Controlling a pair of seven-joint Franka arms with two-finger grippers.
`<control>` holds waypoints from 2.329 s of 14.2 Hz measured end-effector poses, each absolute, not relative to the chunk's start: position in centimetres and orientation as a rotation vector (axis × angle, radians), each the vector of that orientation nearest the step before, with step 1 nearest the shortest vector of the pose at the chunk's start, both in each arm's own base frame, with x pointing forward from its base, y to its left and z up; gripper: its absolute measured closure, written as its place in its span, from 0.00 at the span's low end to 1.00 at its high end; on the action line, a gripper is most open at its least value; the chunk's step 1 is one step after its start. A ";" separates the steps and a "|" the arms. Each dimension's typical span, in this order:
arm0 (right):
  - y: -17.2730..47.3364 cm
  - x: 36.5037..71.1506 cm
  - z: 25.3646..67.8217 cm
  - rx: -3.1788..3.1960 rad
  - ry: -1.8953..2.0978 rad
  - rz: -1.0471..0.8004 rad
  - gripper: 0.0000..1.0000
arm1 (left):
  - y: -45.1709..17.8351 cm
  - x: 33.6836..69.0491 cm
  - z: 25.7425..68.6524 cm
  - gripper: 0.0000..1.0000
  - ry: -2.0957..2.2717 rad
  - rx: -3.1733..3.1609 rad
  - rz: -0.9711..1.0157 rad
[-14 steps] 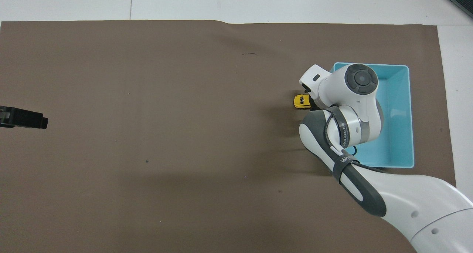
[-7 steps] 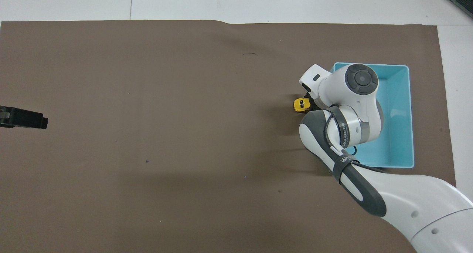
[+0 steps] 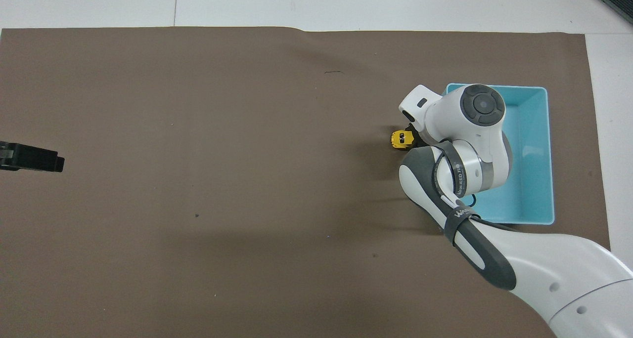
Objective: Wind up and store yellow beetle car
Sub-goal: 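Lift the yellow car off the table with the right gripper, then carry the car into the blue box and lower it inside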
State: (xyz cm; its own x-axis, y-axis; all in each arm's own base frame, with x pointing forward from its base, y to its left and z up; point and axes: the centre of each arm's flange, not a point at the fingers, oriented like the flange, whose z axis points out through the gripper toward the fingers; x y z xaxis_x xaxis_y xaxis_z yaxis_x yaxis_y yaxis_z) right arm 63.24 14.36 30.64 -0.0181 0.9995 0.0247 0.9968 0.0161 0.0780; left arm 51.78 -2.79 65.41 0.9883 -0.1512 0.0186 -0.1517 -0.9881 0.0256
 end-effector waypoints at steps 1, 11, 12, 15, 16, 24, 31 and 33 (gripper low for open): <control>14.5 63.5 31.1 2.171 2.209 0.125 0.54 | -2.8 51.8 65.4 0.00 -0.237 3.106 0.026; 18.3 64.5 35.8 2.217 2.170 0.135 0.54 | -2.8 51.8 65.4 0.00 -0.237 3.106 0.026; 18.3 64.6 36.4 2.222 2.170 0.125 0.54 | -2.8 51.8 65.4 0.00 -0.237 3.106 0.026; 17.9 64.3 38.4 2.232 2.167 0.106 0.54 | -2.8 51.8 65.4 0.00 -0.237 3.106 0.026; 17.7 64.1 39.2 2.235 2.166 0.100 0.54 | -2.8 51.8 65.4 0.00 -0.237 3.106 0.026; 14.0 62.7 44.7 2.301 2.118 0.038 0.54 | -2.8 51.8 65.4 0.00 -0.237 3.106 0.026; 5.7 62.6 44.1 2.366 2.105 -0.060 0.54 | -2.8 51.8 65.4 0.00 -0.237 3.106 0.026; 4.3 62.2 43.5 2.363 2.123 -0.079 0.54 | -2.8 51.8 65.4 0.00 -0.237 3.106 0.026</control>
